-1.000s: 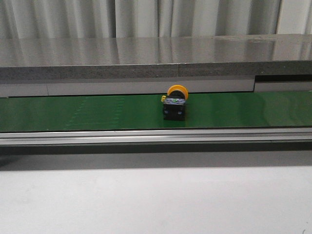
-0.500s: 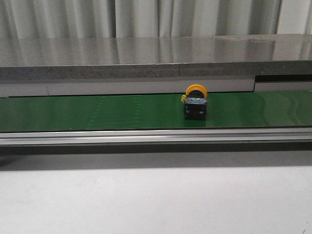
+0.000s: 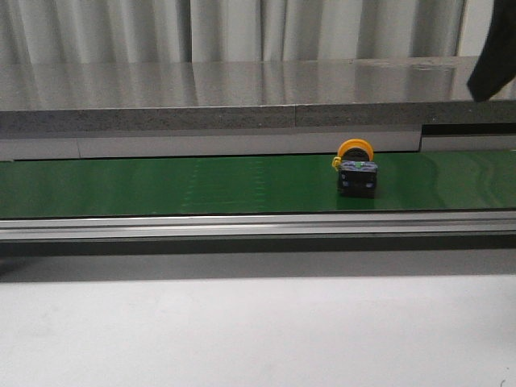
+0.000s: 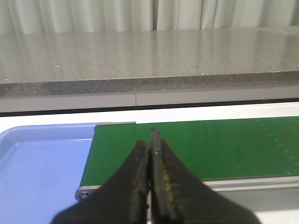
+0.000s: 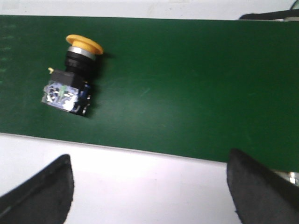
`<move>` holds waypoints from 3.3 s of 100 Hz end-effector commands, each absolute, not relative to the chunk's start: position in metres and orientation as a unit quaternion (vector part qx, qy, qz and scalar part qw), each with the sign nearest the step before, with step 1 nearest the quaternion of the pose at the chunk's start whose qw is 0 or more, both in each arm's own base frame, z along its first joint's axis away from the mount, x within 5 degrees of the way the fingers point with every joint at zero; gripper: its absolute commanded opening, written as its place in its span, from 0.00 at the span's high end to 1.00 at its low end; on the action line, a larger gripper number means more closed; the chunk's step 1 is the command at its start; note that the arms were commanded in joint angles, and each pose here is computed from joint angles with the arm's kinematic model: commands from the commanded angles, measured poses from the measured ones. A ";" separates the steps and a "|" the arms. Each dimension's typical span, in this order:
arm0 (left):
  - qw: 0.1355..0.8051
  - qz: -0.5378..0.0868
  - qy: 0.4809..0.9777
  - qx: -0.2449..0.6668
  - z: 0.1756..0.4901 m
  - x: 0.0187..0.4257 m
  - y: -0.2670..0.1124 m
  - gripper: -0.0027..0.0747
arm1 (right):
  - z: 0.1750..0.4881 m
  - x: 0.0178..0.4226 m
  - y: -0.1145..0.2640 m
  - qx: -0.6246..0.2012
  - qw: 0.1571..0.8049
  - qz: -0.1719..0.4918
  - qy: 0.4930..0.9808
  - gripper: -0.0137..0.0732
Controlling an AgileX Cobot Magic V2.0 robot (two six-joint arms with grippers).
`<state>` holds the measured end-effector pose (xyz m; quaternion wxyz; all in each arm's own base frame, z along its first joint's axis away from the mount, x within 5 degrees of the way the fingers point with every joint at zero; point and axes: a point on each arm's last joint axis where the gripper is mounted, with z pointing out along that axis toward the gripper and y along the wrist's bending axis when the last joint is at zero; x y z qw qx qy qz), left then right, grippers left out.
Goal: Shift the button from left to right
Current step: 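Lower the right gripper onto the button at the belt's end and grasp, then lift the button with the right gripper and move it over the green tray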
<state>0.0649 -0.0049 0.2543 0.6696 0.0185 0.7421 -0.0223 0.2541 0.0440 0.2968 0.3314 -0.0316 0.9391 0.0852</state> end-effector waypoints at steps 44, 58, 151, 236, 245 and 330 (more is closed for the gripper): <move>0.705 -0.024 0.708 0.012 0.270 0.065 -0.004 0.99 | 0.285 0.328 0.082 -0.064 0.342 0.099 0.932 0.09; 0.705 -0.024 0.708 0.012 0.270 0.065 -0.004 0.99 | 0.276 0.340 0.083 -0.072 0.337 0.087 0.935 0.09; 0.705 -0.024 0.708 0.012 0.270 0.065 -0.004 0.99 | 0.281 0.348 0.073 -0.100 0.294 0.039 0.950 0.68; 0.705 -0.024 0.708 0.012 0.270 0.065 -0.004 0.99 | 0.269 0.358 -0.158 0.065 0.247 -0.120 0.959 0.68; 0.705 -0.024 0.709 0.012 0.270 0.065 -0.004 0.99 | 0.258 0.363 -0.157 0.052 0.238 -0.112 0.963 0.68; 0.705 -0.024 0.709 0.012 0.270 0.065 -0.004 0.99 | 0.219 0.374 -0.154 0.037 0.199 -0.053 0.978 0.29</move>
